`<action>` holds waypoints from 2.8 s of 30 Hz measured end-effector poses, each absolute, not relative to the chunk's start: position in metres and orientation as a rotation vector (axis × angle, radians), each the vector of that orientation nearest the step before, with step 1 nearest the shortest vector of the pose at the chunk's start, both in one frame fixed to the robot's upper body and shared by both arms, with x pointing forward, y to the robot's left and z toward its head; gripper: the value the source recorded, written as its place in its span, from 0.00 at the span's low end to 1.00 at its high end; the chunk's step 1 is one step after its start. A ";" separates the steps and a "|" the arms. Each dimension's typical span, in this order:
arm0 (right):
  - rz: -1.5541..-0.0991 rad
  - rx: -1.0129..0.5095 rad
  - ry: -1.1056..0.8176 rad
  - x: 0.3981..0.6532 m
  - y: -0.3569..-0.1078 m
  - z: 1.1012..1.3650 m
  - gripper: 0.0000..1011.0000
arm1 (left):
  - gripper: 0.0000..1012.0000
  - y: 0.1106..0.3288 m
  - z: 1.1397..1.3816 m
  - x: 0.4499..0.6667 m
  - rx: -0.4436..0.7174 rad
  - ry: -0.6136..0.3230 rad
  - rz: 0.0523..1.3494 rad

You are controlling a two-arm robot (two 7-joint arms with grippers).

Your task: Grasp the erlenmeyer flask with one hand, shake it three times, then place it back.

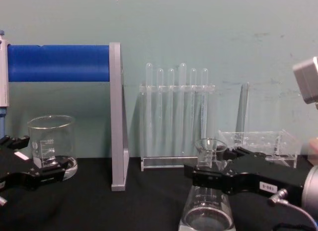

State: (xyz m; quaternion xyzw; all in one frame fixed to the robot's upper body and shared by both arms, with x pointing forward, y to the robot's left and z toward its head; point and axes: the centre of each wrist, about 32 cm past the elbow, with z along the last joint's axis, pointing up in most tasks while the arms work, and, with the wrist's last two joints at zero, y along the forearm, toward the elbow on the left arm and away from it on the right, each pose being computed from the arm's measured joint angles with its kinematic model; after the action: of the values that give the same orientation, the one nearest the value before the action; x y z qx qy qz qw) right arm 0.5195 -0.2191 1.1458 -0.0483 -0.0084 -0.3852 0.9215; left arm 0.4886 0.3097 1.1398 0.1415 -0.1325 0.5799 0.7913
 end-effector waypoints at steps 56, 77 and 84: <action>-0.791 -0.056 -0.043 0.519 -0.218 1.156 0.44 | 0.99 0.310 1.140 0.489 0.304 -0.285 1.248; -0.787 -0.030 -0.078 0.514 -0.222 1.177 0.45 | 0.99 0.310 1.140 0.489 0.304 -0.285 1.248; -0.819 -0.028 -0.075 0.513 -0.218 1.180 0.45 | 0.99 0.310 1.140 0.489 0.304 -0.285 1.248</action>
State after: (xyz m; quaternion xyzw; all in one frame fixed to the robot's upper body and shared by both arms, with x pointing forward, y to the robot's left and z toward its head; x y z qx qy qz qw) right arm 0.5127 -0.2177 1.1802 -0.0136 -0.0364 -0.3981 0.9165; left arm 0.4886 0.3097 1.1398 0.1415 -0.1324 0.5799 0.7913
